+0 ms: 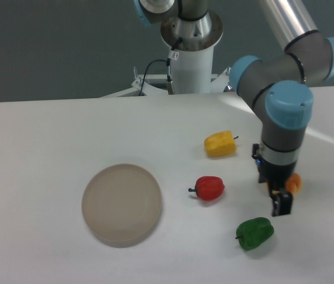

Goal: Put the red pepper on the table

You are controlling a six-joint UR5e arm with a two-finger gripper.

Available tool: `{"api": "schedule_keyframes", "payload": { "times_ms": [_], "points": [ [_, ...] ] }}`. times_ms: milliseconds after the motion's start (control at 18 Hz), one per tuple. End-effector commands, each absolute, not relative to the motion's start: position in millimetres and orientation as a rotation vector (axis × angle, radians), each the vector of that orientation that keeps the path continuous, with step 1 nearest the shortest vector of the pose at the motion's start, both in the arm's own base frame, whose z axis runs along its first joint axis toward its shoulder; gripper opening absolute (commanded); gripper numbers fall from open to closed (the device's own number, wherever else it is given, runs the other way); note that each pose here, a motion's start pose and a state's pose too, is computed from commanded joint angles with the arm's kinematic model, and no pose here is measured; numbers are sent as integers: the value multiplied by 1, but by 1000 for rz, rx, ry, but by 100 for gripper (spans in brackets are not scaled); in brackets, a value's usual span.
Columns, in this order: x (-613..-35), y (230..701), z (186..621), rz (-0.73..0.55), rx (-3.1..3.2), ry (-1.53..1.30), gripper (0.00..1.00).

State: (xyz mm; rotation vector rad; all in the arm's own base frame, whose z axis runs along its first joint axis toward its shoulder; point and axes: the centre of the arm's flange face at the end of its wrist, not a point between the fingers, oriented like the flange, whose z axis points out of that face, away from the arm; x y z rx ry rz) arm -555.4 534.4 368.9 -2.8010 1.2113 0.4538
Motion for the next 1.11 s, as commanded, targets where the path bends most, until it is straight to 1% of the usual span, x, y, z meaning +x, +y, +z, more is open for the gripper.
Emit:
{"api": "schedule_keyframes", "payload": {
  "times_ms": [167, 389, 1111],
  "points": [
    [-581, 546, 369, 526, -2834, 1216, 100],
    [-605, 560, 356, 554, -2830, 1213, 100],
    [-608, 562, 338, 524, -2836, 1219, 100]
  ]
}}
